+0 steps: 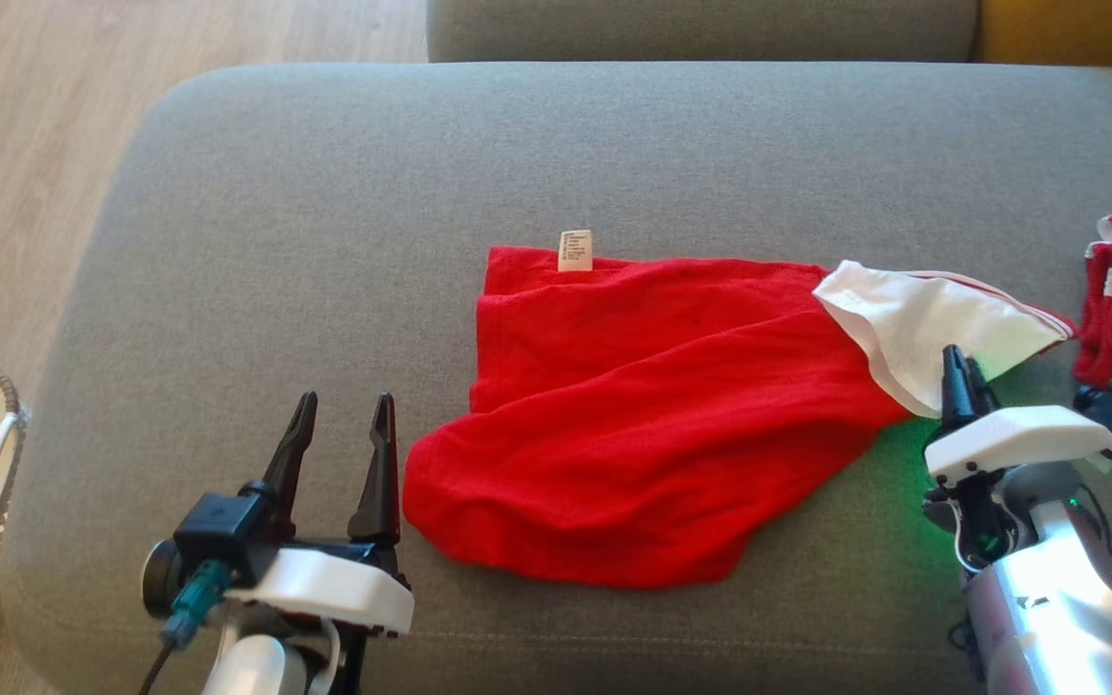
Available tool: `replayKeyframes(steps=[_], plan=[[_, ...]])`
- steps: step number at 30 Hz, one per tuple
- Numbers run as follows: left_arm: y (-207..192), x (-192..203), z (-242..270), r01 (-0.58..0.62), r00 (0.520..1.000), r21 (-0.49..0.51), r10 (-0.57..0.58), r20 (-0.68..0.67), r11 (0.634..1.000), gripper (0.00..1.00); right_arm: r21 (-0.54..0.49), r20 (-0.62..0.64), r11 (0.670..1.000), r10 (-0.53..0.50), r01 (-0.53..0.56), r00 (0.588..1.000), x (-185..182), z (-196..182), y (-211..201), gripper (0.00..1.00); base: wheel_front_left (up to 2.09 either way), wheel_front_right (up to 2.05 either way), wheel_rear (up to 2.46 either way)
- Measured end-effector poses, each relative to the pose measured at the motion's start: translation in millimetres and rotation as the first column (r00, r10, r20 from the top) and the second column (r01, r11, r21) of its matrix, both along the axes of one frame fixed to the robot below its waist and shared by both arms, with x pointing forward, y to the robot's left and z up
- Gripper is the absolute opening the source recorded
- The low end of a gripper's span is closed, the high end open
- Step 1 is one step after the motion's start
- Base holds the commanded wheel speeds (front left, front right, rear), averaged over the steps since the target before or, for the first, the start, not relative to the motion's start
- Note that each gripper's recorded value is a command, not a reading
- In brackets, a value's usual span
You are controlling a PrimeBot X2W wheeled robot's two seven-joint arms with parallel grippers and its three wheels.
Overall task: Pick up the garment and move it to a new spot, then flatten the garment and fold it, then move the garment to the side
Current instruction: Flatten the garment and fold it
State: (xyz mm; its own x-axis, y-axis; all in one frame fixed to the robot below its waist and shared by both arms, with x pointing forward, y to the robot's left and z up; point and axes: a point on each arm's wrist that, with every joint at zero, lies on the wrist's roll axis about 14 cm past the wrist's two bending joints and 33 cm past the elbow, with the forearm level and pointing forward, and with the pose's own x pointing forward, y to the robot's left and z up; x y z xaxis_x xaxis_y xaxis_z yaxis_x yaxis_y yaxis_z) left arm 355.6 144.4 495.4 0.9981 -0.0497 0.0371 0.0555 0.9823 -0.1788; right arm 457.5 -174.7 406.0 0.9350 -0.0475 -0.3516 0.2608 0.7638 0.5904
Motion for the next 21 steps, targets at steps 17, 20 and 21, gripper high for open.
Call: replayKeyframes(steps=[17,20,21], plan=[[-5,0,-1,0.014,1.000,-0.001,-0.014,-0.002,1.000,1.00,-0.034,-0.002,0.999,-0.042,0.042,0.999,1,0,-11,1.00,0.00,0.00,0.00],[-5,0,-3,0.015,1.000,-0.001,-0.015,-0.008,1.000,1.00,-0.033,0.012,0.999,-0.012,0.013,1.000,10,6,-2,0.00,0.00,0.00,0.00],[-4,0,-3,0.013,1.000,-0.001,-0.013,-0.010,1.000,1.00,-0.034,0.018,0.999,0.001,0.000,1.000,13,8,3,0.00,0.00,0.00,0.00]])
